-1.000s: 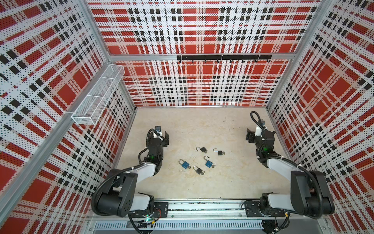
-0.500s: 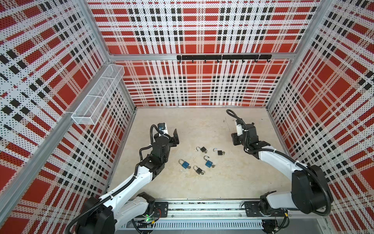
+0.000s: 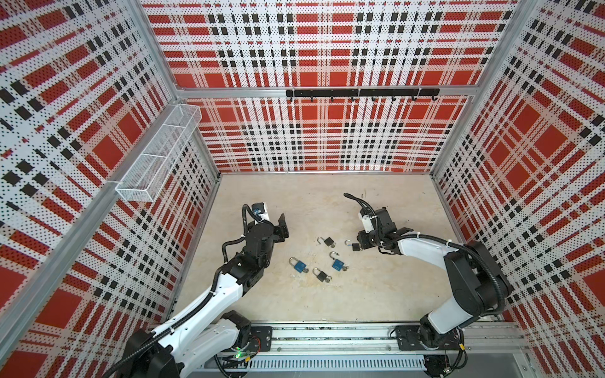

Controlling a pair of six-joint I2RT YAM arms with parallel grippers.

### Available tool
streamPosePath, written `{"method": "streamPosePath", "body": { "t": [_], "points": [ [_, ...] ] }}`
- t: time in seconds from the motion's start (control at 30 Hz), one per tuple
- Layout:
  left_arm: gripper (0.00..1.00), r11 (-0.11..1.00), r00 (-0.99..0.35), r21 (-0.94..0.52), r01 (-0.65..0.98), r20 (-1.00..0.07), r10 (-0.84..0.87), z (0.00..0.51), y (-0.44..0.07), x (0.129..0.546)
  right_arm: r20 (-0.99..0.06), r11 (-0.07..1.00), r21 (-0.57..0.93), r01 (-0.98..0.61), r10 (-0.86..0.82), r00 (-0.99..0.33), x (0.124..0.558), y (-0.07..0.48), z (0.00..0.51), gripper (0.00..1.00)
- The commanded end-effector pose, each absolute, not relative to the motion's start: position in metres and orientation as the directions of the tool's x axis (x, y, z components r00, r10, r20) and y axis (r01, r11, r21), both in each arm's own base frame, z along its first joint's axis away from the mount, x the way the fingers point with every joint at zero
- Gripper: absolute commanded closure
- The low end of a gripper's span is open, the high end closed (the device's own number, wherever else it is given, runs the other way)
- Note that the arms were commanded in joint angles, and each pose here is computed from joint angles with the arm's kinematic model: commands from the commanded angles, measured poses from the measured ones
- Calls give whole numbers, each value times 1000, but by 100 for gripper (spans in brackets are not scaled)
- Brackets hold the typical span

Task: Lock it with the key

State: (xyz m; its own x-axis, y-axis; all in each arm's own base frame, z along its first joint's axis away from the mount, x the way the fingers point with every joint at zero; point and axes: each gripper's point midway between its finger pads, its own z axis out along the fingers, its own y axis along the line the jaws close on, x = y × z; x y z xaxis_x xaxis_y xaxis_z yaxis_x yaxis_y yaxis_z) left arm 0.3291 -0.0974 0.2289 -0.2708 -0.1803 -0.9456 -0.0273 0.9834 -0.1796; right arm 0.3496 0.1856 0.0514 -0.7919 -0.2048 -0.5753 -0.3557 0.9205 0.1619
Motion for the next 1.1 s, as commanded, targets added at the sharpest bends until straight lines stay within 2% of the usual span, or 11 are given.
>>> {"method": "streamPosePath", "body": {
  "t": [0.0, 0.23, 0.7, 0.9, 1.07],
  "points": [
    [20, 977, -264, -212, -26, -941, -212, 238, -100, 329, -592, 910, 209, -359, -174, -787, 353, 197, 54, 73],
    [20, 974, -272, -224, -27, -936, -223, 234, -101, 328, -566, 915, 222, -336, -160, -809, 344, 193, 38, 80],
    [20, 972, -282, -233, -38, -931, -234, 230, -102, 331, -534, 901, 294, -319, -122, -837, 319, 195, 32, 85],
    [20, 971, -288, -236, -39, -928, -237, 228, -103, 332, -523, 896, 299, -328, -134, -842, 305, 199, 37, 85],
    [20, 971, -291, -238, -37, -926, -239, 227, -104, 332, -544, 884, 310, -350, -137, -828, 300, 203, 54, 78]
  ]
}}
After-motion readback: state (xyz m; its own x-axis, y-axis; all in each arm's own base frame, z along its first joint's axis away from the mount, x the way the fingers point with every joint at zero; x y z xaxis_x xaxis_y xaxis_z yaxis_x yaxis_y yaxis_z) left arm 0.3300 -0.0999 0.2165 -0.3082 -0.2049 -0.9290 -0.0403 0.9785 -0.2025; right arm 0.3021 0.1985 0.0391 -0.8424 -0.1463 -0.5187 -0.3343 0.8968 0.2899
